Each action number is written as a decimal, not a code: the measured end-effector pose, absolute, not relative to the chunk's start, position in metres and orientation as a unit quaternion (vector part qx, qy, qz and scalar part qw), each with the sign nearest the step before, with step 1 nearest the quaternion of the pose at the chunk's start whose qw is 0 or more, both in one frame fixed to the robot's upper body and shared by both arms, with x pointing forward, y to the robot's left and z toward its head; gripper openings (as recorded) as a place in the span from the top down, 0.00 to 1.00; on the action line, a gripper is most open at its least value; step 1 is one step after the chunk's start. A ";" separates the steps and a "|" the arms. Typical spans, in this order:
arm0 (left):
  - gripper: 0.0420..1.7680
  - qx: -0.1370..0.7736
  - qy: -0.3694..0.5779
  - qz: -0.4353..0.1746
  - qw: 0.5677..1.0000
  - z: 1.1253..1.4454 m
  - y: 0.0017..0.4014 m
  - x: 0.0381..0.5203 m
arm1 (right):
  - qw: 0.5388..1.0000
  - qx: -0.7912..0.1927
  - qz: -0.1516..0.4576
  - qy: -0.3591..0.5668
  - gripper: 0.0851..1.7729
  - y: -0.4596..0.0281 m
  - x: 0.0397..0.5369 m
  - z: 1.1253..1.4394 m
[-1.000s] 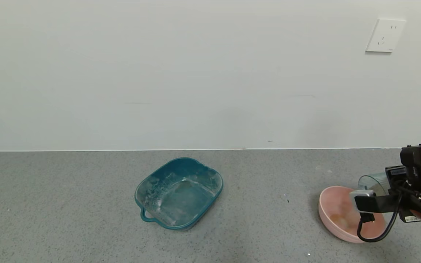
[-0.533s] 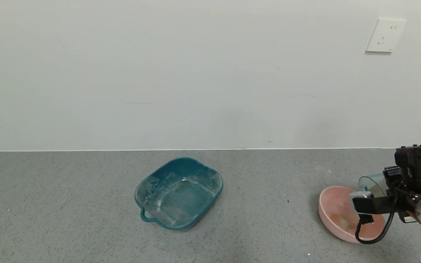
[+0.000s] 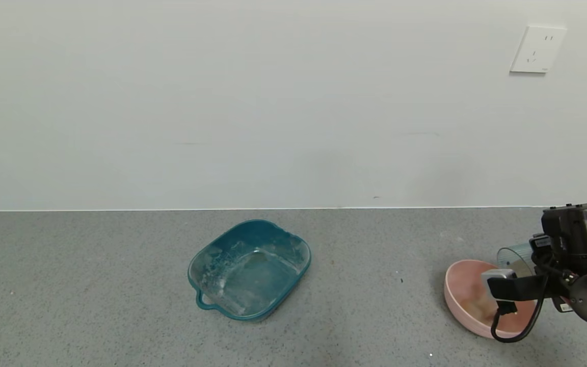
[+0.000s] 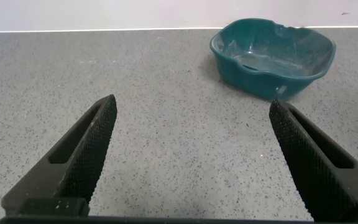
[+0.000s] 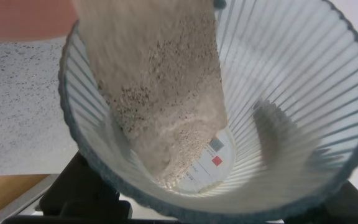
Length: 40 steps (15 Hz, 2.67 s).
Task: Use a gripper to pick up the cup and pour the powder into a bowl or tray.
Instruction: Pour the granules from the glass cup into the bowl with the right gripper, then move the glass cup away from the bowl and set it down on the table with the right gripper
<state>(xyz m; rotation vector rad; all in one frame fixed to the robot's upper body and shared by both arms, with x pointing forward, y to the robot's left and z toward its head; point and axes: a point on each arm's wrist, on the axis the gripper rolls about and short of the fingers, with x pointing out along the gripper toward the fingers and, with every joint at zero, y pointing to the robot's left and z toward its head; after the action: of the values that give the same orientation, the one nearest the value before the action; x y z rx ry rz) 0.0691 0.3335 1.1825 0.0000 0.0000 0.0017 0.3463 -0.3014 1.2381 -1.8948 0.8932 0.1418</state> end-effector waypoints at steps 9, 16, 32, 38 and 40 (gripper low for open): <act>0.00 0.000 0.000 0.001 1.000 1.182 0.334 0.069 | 0.498 -0.783 0.059 0.370 0.25 -0.301 0.346 1.238; 0.00 0.000 0.000 0.001 1.000 1.182 0.334 0.069 | 0.490 -0.784 0.058 0.376 0.25 -0.300 0.344 1.235; 0.00 0.000 0.000 0.001 1.000 1.182 0.334 0.069 | 0.597 -0.709 0.020 0.374 0.25 -0.305 0.331 1.234; 0.00 0.000 0.000 0.001 1.000 1.182 0.334 0.069 | 0.702 -0.603 -0.018 0.379 0.25 -0.310 0.321 1.229; 0.00 0.000 0.000 0.000 1.000 1.182 0.334 0.069 | 0.728 -0.572 -0.020 0.379 0.25 -0.315 0.316 1.228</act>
<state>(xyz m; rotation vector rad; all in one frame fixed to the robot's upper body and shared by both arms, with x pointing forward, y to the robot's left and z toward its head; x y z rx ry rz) 0.0691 0.3335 1.1825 0.0004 0.0000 0.0009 0.3159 -0.3147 1.2281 -1.2601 0.8343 -0.0446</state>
